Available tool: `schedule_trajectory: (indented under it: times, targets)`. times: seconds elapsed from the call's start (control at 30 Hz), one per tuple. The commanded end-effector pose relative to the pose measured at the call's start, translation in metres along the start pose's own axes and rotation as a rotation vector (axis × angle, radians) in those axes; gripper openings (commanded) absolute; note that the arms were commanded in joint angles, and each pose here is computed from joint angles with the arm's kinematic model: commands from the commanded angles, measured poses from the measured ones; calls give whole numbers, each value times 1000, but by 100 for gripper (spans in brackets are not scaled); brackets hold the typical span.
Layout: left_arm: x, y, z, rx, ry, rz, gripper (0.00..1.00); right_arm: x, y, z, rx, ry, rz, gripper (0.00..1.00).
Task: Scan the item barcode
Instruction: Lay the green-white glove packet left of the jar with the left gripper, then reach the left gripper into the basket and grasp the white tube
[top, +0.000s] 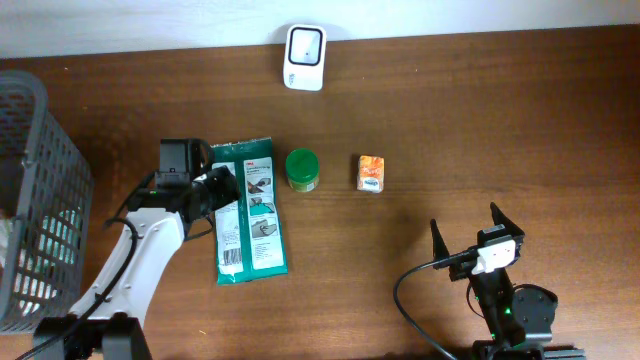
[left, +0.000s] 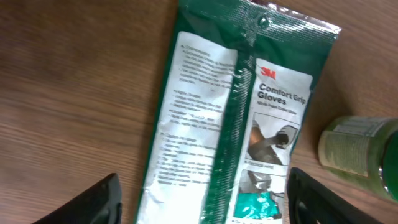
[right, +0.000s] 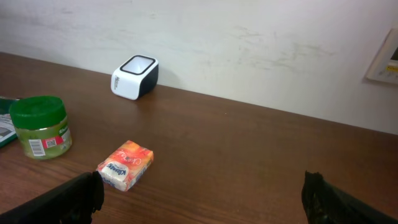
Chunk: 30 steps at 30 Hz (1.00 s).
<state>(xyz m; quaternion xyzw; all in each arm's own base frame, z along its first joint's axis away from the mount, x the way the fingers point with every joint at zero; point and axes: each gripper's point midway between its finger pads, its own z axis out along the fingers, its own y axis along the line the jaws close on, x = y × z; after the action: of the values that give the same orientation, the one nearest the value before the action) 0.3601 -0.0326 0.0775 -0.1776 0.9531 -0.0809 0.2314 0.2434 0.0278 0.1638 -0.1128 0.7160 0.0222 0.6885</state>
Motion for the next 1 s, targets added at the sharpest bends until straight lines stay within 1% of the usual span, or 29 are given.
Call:
schedule_trajectory:
  times: [0.0,0.03,0.07,0.13,0.23,0.33,0.4,0.5,0.57,0.6,0.67,0.7,0.8,0.9,0.93,0.97]
  targets:
    - [-47,1,-39,1,-132,25,88,2,3,0,-15,0,4,98]
    - [-59,-2,-54,18,-161,56,99,2,3,0,-15,0,4,99]
    - [-71,-10,-70,58,-191,135,99,2,3,0,-15,0,4,98]
    - [-92,-21,-103,107,-254,238,99,2,3,0,-15,0,4,98]
    - [-138,-20,-168,90,-391,283,99,2,3,0,-15,0,4,98]
    - [-184,-1,-235,54,-555,225,99,2,3,0,-15,0,4,98]
    - [-203,13,-268,25,-641,194,99,2,3,0,-15,0,4,98]
    - [-223,51,-310,-43,-747,102,99,2,3,0,-15,0,4,98]
    - [-227,76,-320,-86,-777,30,99,2,3,0,-15,0,4,99]
    - [-228,104,-324,-125,-785,-67,99,2,3,0,-15,0,4,98]
    - [-223,139,-324,-174,-772,-167,99,2,3,0,-15,0,4,98]
    - [-221,152,-323,-196,-761,-196,95,2,3,0,-15,0,4,98]
    - [-202,199,-313,-305,-681,-304,88,2,3,0,-15,0,4,98]
    - [-176,251,-295,-486,-557,-415,88,2,3,0,-15,0,4,98]
    - [-167,269,-280,-537,-496,-448,86,2,3,0,-15,0,4,98]
    - [-163,279,-268,-557,-460,-462,86,2,3,0,-15,0,4,98]
